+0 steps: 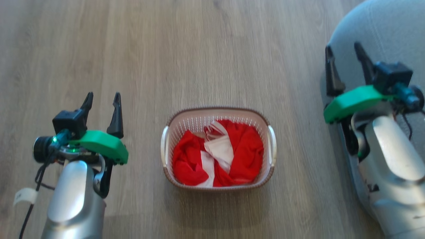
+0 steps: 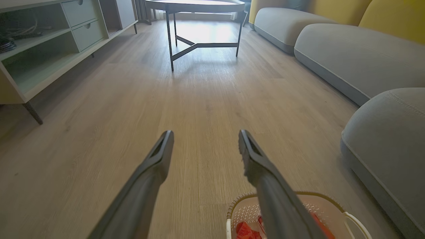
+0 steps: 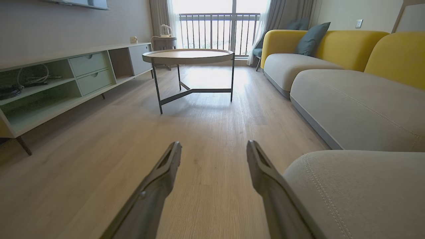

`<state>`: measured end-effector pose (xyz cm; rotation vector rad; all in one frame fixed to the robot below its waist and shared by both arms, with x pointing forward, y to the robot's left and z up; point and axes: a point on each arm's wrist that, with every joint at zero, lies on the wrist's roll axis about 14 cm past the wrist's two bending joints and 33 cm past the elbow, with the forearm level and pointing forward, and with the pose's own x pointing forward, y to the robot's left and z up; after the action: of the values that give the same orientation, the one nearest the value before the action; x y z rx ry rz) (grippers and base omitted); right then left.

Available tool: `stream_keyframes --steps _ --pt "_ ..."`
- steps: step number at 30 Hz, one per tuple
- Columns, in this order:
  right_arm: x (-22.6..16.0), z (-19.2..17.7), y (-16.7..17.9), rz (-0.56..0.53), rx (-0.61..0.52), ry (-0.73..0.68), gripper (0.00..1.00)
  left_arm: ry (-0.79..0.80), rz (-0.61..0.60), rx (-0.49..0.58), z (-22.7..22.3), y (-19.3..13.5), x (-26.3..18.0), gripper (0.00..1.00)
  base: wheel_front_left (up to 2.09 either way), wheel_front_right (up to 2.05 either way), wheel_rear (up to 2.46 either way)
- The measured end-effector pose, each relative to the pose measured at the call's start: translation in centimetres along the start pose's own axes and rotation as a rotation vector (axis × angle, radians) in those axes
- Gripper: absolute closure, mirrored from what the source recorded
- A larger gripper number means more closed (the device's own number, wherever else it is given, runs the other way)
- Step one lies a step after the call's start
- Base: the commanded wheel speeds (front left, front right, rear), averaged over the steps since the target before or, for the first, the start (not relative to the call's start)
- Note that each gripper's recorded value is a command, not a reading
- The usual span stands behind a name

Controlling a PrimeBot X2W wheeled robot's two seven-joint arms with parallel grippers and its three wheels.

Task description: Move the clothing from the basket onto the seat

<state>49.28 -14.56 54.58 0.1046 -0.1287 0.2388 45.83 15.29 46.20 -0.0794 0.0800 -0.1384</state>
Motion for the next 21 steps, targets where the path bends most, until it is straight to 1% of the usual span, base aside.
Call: stream_keyframes --steps 4,12,15,16,21 --pt "1.7 0.1 -0.4 0.003 -0.009 -0.029 0.0 0.03 -0.024 -0.014 -1.5 -0.7 1.7 0.0 0.0 0.0 0.0" --pt "4.4 -2.1 -1.1 0.006 -0.01 -0.038 0.0 0.128 -0.117 -0.064 -6.3 -4.0 4.3 0.0 0.0 0.0 0.0" --pt "5.5 -2.8 -1.4 0.012 -0.017 -0.045 0.0 0.169 -0.175 -0.075 -8.3 -5.9 4.9 0.0 0.0 0.0 0.0" --pt "6.1 -3.5 -1.5 0.016 -0.019 -0.043 0.0 0.193 -0.22 -0.084 -9.5 -7.3 5.2 0.0 0.0 0.0 0.0" --pt "7.1 -6.2 -2.0 0.016 -0.017 -0.007 0.0 0.274 -0.349 -0.089 -13.0 -11.2 5.4 0.0 0.0 0.0 0.0"
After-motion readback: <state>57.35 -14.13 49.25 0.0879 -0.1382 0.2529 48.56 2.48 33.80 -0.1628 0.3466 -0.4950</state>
